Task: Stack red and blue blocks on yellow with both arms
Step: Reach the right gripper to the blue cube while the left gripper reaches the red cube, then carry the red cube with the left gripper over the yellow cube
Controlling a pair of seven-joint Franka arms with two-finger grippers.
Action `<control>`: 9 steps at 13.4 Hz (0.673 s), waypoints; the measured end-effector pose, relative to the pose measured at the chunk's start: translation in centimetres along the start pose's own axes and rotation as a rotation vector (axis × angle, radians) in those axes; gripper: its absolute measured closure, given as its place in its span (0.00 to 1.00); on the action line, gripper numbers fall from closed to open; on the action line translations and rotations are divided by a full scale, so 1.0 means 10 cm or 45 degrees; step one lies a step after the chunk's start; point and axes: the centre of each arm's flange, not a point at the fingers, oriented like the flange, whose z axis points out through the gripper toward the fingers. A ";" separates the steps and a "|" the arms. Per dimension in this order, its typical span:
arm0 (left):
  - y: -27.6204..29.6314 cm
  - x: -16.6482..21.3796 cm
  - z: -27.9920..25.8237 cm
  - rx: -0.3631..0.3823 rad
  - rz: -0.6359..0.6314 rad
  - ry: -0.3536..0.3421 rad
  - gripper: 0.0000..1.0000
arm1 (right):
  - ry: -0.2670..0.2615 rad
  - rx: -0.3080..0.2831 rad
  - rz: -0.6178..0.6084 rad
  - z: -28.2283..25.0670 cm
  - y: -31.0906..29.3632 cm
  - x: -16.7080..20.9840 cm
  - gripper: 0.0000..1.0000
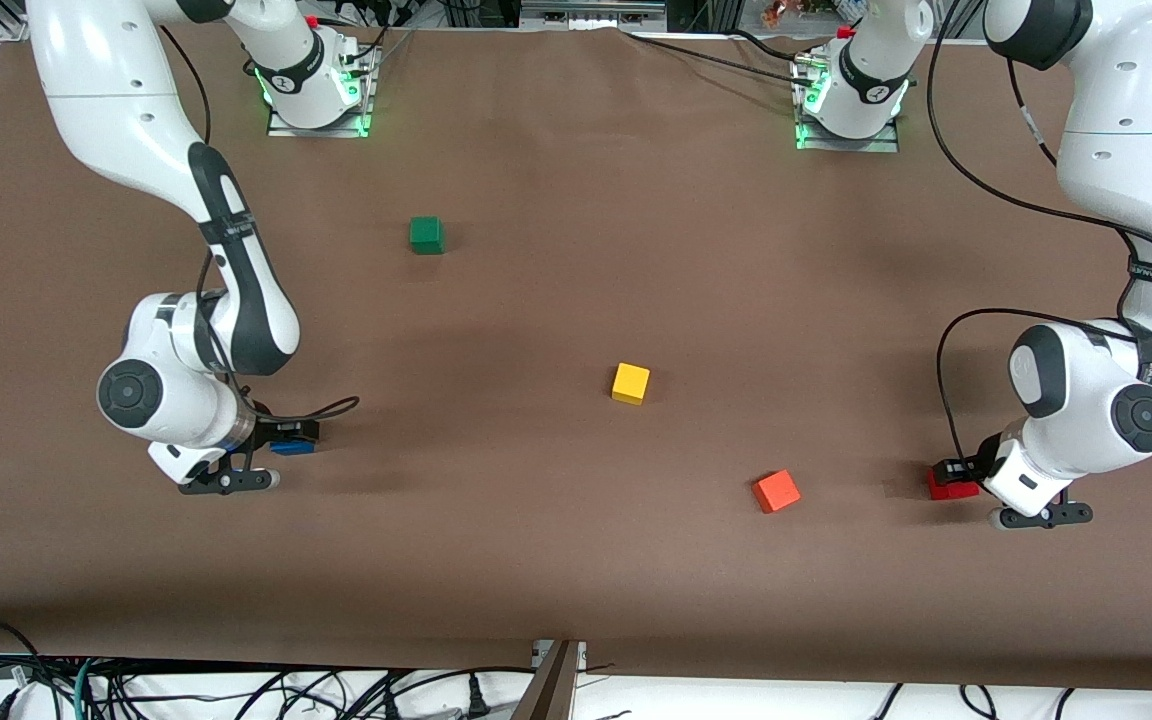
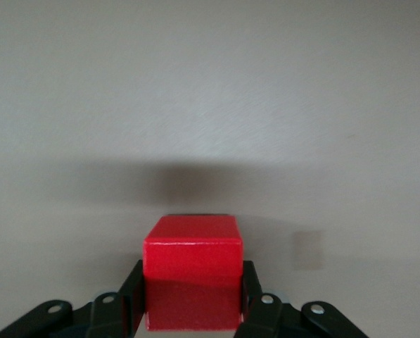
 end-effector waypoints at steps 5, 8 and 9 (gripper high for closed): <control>1.63 0.08 -0.74 -0.022 0.080 -0.033 0.44 | -0.010 -0.001 -0.002 0.09 -0.01 0.01 0.43; 2.85 -0.27 -0.88 -0.035 0.198 -0.030 0.44 | -0.049 0.022 0.002 -0.12 -0.05 0.06 0.44; 3.22 -0.43 -0.87 -0.038 0.259 -0.035 0.44 | -0.053 0.027 -0.001 -0.25 -0.07 0.09 0.44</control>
